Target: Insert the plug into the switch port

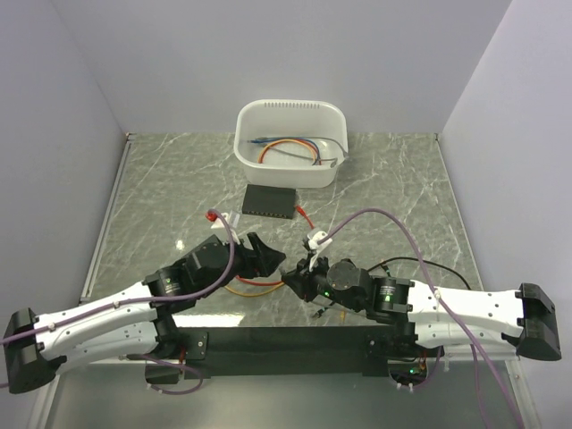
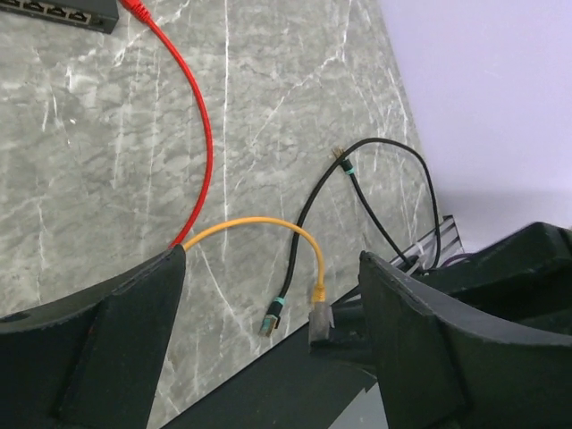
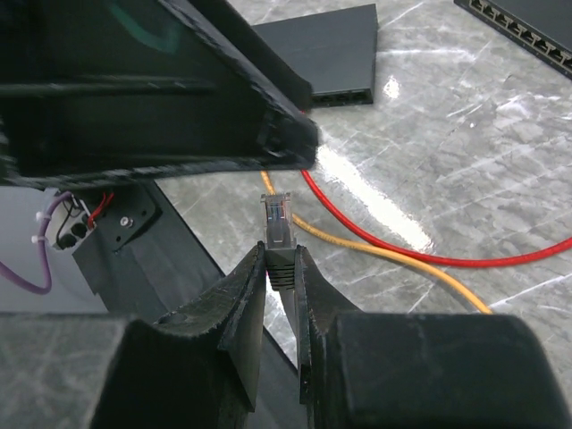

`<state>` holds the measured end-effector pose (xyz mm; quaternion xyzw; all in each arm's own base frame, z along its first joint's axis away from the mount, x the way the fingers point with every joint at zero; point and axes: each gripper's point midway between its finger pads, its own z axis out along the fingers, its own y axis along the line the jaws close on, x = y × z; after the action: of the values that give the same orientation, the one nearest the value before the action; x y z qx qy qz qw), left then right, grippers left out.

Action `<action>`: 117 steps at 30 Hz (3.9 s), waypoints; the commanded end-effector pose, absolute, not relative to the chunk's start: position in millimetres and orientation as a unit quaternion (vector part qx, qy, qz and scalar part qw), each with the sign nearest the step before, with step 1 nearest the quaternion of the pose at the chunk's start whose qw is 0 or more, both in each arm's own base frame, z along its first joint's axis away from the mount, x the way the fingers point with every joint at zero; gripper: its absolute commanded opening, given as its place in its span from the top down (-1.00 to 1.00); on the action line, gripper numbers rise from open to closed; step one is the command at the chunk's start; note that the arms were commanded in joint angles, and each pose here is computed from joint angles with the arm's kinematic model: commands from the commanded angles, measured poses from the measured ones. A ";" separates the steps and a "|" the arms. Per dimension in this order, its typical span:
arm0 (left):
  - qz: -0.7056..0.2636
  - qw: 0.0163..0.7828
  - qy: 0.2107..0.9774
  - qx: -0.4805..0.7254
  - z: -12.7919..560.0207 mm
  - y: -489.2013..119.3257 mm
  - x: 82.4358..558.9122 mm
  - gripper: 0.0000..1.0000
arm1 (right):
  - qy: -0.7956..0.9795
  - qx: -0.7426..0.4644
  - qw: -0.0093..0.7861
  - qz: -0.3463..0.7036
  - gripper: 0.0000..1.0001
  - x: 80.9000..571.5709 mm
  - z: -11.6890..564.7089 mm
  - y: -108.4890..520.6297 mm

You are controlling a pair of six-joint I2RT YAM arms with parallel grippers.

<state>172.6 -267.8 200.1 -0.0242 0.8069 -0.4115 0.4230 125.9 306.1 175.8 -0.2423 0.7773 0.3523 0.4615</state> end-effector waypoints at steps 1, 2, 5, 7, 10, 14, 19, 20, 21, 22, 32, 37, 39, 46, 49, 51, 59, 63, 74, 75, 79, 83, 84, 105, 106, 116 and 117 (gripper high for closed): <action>-0.448 0.423 0.787 -0.030 218.1 -282.2 173.5 -0.65 | 0.759 -0.217 0.482 0.381 0.84 129.5 199.1 308.4; -0.459 0.426 0.779 -0.031 223.3 -285.2 173.6 -0.60 | 0.758 -0.213 0.485 0.380 0.84 131.1 200.9 307.5; -0.464 0.421 0.779 -0.029 220.6 -288.3 171.6 -0.50 | 0.754 -0.208 0.491 0.383 0.84 132.0 207.3 307.5; -0.463 0.419 0.780 -0.027 219.1 -289.9 170.4 -0.46 | 0.753 -0.203 0.494 0.384 0.83 133.6 211.0 307.9; -0.465 0.416 0.781 -0.025 218.3 -292.5 168.2 -0.38 | 0.754 -0.196 0.496 0.383 0.83 136.2 213.0 309.3; -0.467 0.411 0.783 -0.018 216.0 -297.3 163.0 -0.33 | 0.756 -0.186 0.500 0.379 0.83 140.1 214.6 309.8; -0.460 0.411 0.787 -0.022 211.3 -298.9 160.9 -0.21 | 0.747 -0.173 0.511 0.389 0.82 142.3 226.3 307.4; -0.460 0.411 0.787 -0.023 210.9 -298.9 160.9 -0.10 | 0.747 -0.170 0.512 0.388 0.82 143.6 226.9 306.5; -0.459 0.412 0.787 -0.023 210.5 -299.0 161.0 -0.02 | 0.746 -0.168 0.513 0.391 0.82 143.2 229.1 306.3; -0.458 0.413 0.786 -0.023 211.1 -299.3 161.2 0.06 | 0.745 -0.168 0.513 0.392 0.82 143.1 230.1 306.0; -0.449 0.419 0.788 -0.041 211.0 -295.8 165.4 0.99 | 0.739 -0.161 0.511 0.409 0.32 139.0 231.7 303.4; -0.448 0.424 0.785 -0.056 218.4 -290.5 167.4 0.99 | 0.736 -0.154 0.518 0.407 0.06 139.5 232.6 293.4; -0.450 0.426 0.783 -0.059 221.8 -289.9 168.0 0.99 | 0.735 -0.152 0.521 0.408 0.03 139.4 233.3 290.3; -0.455 0.425 0.780 -0.062 225.7 -290.1 167.7 0.99 | 0.745 -0.170 0.507 0.399 0.02 136.8 219.1 296.8; -0.459 0.422 0.780 -0.060 227.1 -291.7 166.3 0.99 | 0.749 -0.176 0.501 0.397 0.02 136.6 212.9 301.6; -0.462 0.421 0.778 -0.057 228.8 -292.8 165.6 0.99 | 0.749 -0.177 0.500 0.397 0.03 136.5 212.3 303.3; -0.468 0.421 0.775 -0.055 232.4 -293.0 163.5 0.99 | 0.750 -0.187 0.500 0.390 0.07 139.5 212.0 313.0; -0.469 0.421 0.775 -0.055 232.9 -293.1 162.9 0.99 | 0.751 -0.188 0.499 0.389 0.10 140.2 209.9 316.4; -0.469 0.421 0.775 -0.054 233.4 -292.9 162.1 0.99 | 0.748 -0.184 0.505 0.389 0.28 143.3 214.6 318.9; -0.468 0.421 0.775 -0.053 232.3 -292.7 162.0 0.99 | 0.749 -0.185 0.504 0.389 0.29 143.5 213.9 319.4; -0.469 0.421 0.775 -0.054 232.9 -292.4 161.9 0.99 | 0.750 -0.185 0.502 0.389 0.39 143.8 212.3 320.9; -0.471 0.422 0.773 -0.053 234.1 -292.3 161.3 0.99 | 0.750 -0.183 0.502 0.388 0.44 144.8 211.8 320.7; -0.471 0.421 0.773 -0.053 234.2 -292.5 161.1 0.99 | 0.750 -0.184 0.502 0.389 0.45 144.1 211.4 321.0; -0.341 0.504 0.785 -0.113 226.3 -214.1 219.9 -0.72 | 0.807 -0.098 0.483 0.324 0.88 203.4 178.9 272.9; -0.343 0.510 0.780 -0.117 228.7 -210.4 227.7 -0.73 | 0.812 -0.090 0.480 0.319 0.89 209.5 179.1 270.2; -0.360 0.523 0.766 -0.101 209.4 -191.6 322.3 -0.66 | 0.853 0.016 0.437 0.283 0.95 305.2 168.3 256.3; -0.353 0.520 0.770 -0.108 200.1 -185.8 334.1 -0.66 | 0.863 0.019 0.426 0.271 0.95 312.9 154.7 258.7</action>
<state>314.2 -170.6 173.3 -0.1630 0.8040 -0.2936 0.4908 291.8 247.4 148.9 -0.0024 0.8627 0.2506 0.4393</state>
